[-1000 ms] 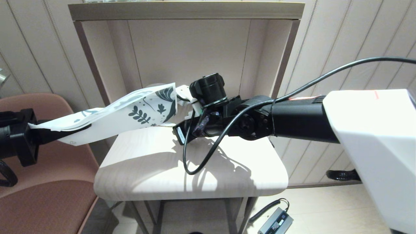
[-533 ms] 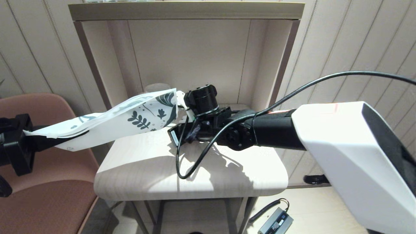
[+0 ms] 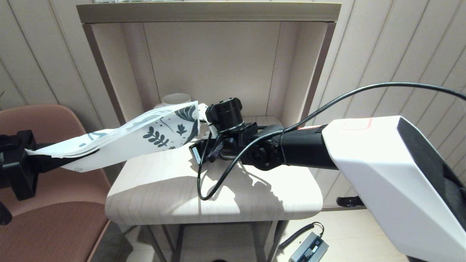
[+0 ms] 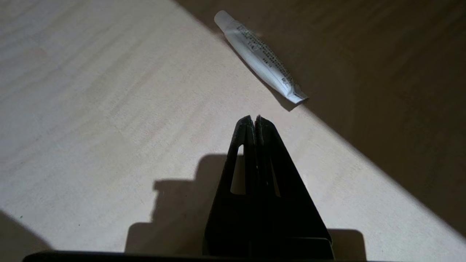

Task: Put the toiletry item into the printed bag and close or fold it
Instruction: Pick up the toothpaste

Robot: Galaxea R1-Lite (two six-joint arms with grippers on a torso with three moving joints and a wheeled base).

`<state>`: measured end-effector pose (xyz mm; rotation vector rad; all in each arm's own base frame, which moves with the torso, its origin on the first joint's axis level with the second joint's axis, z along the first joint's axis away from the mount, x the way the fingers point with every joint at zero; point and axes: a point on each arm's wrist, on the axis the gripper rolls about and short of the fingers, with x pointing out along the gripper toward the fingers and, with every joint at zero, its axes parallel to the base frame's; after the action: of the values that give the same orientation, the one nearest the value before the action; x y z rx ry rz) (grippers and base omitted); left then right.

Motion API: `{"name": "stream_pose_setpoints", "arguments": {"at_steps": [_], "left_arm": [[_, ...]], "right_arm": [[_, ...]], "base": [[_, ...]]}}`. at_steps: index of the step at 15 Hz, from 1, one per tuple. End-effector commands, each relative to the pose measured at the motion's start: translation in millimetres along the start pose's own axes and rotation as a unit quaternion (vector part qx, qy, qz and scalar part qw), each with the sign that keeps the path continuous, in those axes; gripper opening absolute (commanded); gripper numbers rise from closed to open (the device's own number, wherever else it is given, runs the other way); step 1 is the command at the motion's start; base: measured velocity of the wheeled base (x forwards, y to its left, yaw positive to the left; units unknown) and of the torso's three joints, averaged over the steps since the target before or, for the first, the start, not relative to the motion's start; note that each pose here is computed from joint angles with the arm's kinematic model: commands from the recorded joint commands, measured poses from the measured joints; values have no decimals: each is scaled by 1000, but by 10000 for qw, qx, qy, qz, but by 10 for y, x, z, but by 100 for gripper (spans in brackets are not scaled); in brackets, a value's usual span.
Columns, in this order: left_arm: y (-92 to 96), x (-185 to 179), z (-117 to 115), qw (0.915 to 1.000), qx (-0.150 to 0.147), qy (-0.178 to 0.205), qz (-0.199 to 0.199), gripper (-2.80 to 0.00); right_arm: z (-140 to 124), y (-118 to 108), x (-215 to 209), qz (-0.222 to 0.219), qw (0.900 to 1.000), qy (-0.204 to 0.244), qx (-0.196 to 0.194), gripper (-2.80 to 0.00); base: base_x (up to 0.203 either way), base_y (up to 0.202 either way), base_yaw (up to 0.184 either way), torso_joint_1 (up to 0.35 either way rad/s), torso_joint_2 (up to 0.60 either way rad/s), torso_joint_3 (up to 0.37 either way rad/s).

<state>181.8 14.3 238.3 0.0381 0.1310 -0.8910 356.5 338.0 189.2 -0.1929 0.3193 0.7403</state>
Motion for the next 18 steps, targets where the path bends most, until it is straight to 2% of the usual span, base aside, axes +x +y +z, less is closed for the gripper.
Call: {"name": "stream_pose_setpoints", "arguments": {"at_steps": [1,3,6,7,9,12,18], "left_arm": [[-10,-4,-12,10000,10,-7,-27,-280],[-14,-6,-11,10000,9,-11,-34,-280],[-42,-22,-4,10000,29,-23,-39,-280],[-40,-20,-6,10000,25,-20,-42,-280],[-56,-29,2,10000,39,-32,-41,-280],[-67,-35,17,10000,74,-49,-41,-280],[-155,-82,10,9999,127,-81,-42,-280]], "right_arm": [[183,34,-180,16,9997,-244,-15,-280],[281,37,-284,21,9994,-348,-53,-280],[208,39,-264,36,10000,-49,-30,-280],[194,36,-245,26,10000,-41,-30,0],[244,30,-267,36,9998,-173,-38,0],[256,16,-152,-26,9976,-691,-13,0],[-192,-11,285,-39,9995,-320,9,0]], "base": [[0,0,0,0,0,0],[0,0,0,0,0,0],[0,0,0,0,0,0],[0,0,0,0,0,0],[0,0,0,0,0,0],[0,0,0,0,0,0],[0,0,0,0,0,0]]}}
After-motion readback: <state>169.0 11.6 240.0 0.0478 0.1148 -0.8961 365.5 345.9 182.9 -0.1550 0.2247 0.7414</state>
